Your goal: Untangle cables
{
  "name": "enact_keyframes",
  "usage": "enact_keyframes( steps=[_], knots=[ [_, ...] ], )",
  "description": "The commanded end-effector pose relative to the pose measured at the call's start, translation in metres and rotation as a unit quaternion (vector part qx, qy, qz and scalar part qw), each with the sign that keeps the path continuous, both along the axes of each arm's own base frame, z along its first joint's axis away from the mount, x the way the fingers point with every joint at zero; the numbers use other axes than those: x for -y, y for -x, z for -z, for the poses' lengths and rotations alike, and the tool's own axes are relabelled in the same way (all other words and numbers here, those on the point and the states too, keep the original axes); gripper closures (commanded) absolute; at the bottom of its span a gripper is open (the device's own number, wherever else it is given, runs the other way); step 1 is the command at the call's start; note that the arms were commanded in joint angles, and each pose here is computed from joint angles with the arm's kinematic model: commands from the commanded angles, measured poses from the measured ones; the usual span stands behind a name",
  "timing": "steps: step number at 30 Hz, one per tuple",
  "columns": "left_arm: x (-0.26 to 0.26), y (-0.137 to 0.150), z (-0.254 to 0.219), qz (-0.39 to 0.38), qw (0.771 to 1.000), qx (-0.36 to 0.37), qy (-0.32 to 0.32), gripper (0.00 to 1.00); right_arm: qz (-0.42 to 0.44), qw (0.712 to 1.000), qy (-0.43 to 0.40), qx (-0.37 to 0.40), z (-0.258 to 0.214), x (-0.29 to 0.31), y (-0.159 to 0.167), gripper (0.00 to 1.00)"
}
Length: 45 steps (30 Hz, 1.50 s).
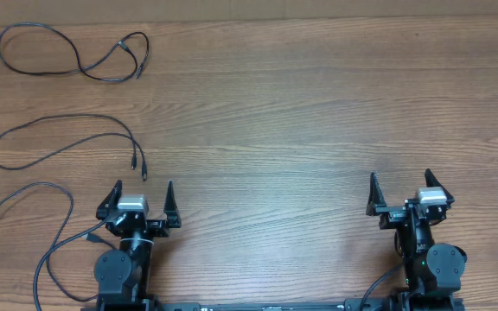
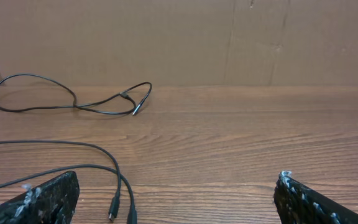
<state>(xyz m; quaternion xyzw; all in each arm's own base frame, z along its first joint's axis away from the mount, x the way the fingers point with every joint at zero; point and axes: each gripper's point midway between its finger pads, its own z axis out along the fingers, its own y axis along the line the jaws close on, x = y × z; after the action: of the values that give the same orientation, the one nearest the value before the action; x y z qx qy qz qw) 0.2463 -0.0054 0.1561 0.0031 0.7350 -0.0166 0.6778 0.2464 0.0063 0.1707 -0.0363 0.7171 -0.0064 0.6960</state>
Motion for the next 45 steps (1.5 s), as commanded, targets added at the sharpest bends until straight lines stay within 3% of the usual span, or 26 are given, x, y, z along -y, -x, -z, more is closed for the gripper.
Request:
enact_keyframes(
  steps=[1, 45],
  knots=[
    [0.0022, 0.0003, 0.0006, 0.006, 1.0, 0.002, -0.009, 0.0, 0.004, 1.0, 0.002, 0.004, 0.0008, 0.0011, 0.0, 0.0],
    [0.001, 0.0003, 0.0004, 0.001, 1.0, 0.001, 0.007, 0.0, 0.004, 1.0, 0.002, 0.004, 0.0008, 0.0011, 0.0, 0.0]
  ],
)
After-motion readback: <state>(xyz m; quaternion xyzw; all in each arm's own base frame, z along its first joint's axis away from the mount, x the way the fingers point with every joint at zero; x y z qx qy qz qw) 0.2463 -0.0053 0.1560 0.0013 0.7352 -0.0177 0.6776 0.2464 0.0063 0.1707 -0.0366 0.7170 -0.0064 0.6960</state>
